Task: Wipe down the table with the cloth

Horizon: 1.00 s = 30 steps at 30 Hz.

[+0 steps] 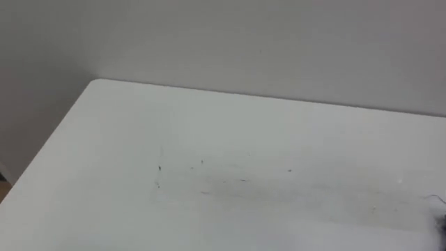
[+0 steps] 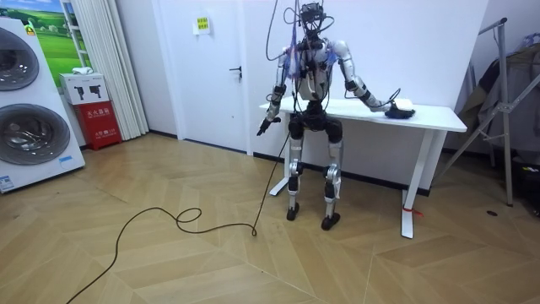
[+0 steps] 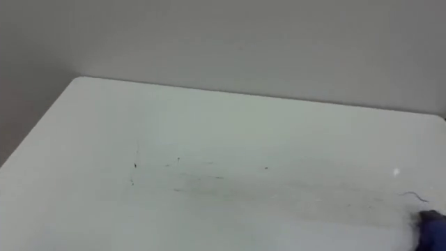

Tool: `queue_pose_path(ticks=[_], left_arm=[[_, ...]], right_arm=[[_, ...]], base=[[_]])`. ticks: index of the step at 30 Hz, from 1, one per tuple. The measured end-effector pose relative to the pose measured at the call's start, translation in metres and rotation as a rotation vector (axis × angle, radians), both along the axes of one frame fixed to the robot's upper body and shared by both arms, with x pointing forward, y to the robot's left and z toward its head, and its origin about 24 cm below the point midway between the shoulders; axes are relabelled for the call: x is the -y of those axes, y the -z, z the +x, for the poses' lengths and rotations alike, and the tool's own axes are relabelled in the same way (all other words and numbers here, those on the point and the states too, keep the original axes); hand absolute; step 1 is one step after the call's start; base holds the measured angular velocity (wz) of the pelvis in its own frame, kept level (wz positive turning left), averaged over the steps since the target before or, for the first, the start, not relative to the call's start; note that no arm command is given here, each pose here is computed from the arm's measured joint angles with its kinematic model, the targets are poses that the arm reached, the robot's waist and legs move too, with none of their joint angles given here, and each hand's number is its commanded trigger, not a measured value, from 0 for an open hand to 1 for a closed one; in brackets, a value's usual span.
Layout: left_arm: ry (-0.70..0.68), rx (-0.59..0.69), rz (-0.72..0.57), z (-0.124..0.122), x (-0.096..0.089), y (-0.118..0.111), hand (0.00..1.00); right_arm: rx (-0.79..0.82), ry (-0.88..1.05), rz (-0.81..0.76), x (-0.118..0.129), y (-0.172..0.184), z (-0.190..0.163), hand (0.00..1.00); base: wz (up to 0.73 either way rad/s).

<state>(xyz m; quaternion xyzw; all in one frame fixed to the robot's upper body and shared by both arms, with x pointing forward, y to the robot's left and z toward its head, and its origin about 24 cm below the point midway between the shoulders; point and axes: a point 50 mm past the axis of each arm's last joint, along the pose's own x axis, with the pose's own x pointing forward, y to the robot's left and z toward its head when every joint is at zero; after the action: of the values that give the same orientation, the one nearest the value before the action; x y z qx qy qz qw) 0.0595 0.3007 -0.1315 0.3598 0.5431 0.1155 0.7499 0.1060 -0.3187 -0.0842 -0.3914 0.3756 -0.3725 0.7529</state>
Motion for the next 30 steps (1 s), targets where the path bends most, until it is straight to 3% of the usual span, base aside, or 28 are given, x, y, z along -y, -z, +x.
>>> queue_pose_path(ticks=[1,3,4,6,9,11,13,15,18,21,30], left_arm=[[0.013,-0.009,-0.010,0.003,0.001,0.002,0.00],[0.038,-0.022,-0.055,0.020,0.008,0.006,0.00],[0.054,-0.016,-0.062,0.027,0.011,0.006,0.00],[0.105,0.049,-0.087,0.059,0.020,0.001,0.00],[0.103,0.061,-0.104,0.060,0.024,0.001,0.00],[0.079,-0.035,-0.114,0.021,0.023,0.009,0.00],[0.041,-0.117,-0.140,-0.015,0.024,0.014,0.00],[-0.028,-0.209,-0.150,-0.058,0.021,0.015,0.00],[-0.133,-0.209,-0.128,-0.077,0.009,0.010,0.00],[-0.182,-0.160,-0.114,-0.079,0.003,0.007,0.00],[-0.133,0.026,0.004,-0.032,-0.005,-0.004,0.00]], right_arm=[[0.019,-0.052,0.011,-0.013,-0.001,0.018,1.00],[0.127,-0.379,0.072,-0.079,-0.021,0.109,1.00],[0.149,-0.478,0.080,-0.096,-0.031,0.132,1.00],[0.267,-0.886,-0.014,-0.162,-0.095,0.209,1.00],[0.379,-1.088,-0.085,-0.195,-0.140,0.239,1.00],[0.300,-1.084,-0.103,-0.180,-0.119,0.227,1.00],[0.150,-0.989,-0.070,-0.137,-0.077,0.191,1.00],[0.190,-0.785,-0.045,-0.082,-0.059,0.142,1.00],[0.161,-0.555,-0.060,-0.020,-0.051,0.099,1.00],[0.153,-0.407,-0.083,0.014,-0.046,0.070,1.00],[0.083,-0.107,-0.065,0.031,-0.016,-0.020,1.00]], base=[[-0.50],[-0.19],[0.19],[0.13],[0.40],[1.00],[0.99],[0.71],[0.03],[-0.62],[-0.19]])
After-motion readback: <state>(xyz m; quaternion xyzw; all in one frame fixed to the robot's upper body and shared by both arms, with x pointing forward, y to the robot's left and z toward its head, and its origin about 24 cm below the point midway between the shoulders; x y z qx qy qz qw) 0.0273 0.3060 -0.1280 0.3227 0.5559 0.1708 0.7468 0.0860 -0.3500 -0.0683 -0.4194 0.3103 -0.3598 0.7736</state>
